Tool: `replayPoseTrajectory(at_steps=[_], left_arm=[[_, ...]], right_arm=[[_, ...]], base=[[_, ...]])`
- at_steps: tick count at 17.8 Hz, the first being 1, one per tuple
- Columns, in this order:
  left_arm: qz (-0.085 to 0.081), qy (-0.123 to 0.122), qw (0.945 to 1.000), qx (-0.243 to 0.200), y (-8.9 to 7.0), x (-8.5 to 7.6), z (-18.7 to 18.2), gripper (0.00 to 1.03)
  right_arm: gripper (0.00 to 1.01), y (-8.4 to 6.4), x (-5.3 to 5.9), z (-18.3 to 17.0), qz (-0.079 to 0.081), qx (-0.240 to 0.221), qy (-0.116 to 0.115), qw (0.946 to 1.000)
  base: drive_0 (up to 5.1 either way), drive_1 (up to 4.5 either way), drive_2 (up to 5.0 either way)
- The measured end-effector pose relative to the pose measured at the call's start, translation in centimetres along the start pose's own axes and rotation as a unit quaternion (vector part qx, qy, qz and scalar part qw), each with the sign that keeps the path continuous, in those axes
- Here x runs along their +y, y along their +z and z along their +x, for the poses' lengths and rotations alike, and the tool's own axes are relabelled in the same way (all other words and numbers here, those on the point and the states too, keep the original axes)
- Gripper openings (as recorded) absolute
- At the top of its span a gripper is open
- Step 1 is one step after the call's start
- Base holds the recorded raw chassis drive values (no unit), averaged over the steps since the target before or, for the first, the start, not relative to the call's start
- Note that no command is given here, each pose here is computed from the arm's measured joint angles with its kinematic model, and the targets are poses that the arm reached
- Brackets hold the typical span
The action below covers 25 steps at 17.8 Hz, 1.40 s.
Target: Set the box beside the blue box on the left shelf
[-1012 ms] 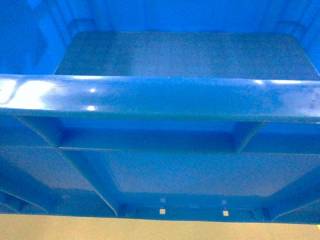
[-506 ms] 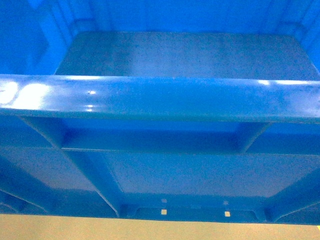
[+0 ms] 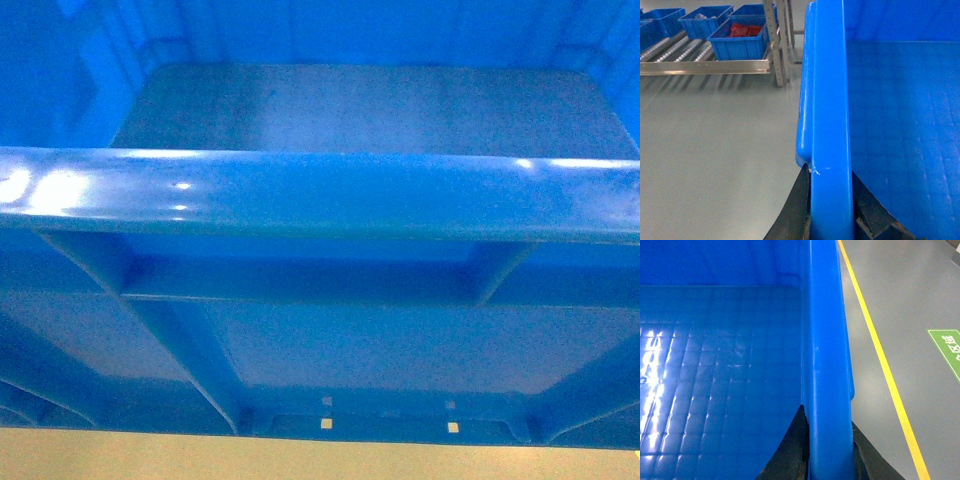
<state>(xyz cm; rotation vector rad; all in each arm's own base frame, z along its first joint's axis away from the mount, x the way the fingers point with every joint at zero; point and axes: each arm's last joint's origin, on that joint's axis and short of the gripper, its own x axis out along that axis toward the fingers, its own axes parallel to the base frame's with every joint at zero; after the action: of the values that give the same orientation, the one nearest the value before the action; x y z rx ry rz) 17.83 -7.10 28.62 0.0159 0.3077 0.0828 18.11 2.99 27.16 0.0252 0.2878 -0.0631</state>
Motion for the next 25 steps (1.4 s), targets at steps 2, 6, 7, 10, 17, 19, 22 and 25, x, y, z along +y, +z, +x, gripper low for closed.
replayPoseTrajectory(at_steps=[2,6,7,10,17,19,22,25], left_arm=[[0.0,0.0,1.0,0.0,0.01,0.0,0.0,0.1],[0.0,0.001,1.0,0.001,-0.01,0.01,0.0,0.1],[0.0,0.0,1.0,-0.001,0.01,0.0,0.01,0.1],[0.0,0.0,1.0,0.0,-0.01,-0.01,0.04,0.1],[0.0,0.0,1.0,0.0,-0.01,-0.01,0.03,0.1],[0.0,0.001,1.0,0.0,-0.01,0.0,0.03,0.1],[0.0,0.0,1.0,0.001,-0.02,-0.01,0.04,0.1],[0.0,0.0,1.0,0.0,-0.01,-0.01,0.03,0.1]], right_arm=[[0.1,0.01,0.0,0.0,0.0,-0.001,0.0,1.0],[0.1,-0.01,-0.01,-0.04,0.0,0.0,0.0,1.0],[0.1,0.01,-0.01,-0.03,0.0,-0.001,0.0,1.0],[0.1,-0.01,0.0,-0.01,0.0,0.0,0.0,1.0],[0.1,-0.01,0.0,0.01,0.0,0.0,0.0,1.0],[0.1,-0.01,0.0,0.01,0.0,-0.001,0.0,1.0],[0.1,-0.01,0.0,0.01,0.0,-0.001,0.0,1.0],[0.1,-0.01,0.0,0.01,0.0,0.0,0.0,1.0]], base=[[0.0,4.1,-4.0],[0.0,4.11,-4.0],[0.0,4.03,-4.1],[0.1,4.16,-4.0],[0.0,4.12,-4.0],[0.1,4.18,-4.0],[0.0,4.11,-4.0],[0.0,4.1,-4.1]])
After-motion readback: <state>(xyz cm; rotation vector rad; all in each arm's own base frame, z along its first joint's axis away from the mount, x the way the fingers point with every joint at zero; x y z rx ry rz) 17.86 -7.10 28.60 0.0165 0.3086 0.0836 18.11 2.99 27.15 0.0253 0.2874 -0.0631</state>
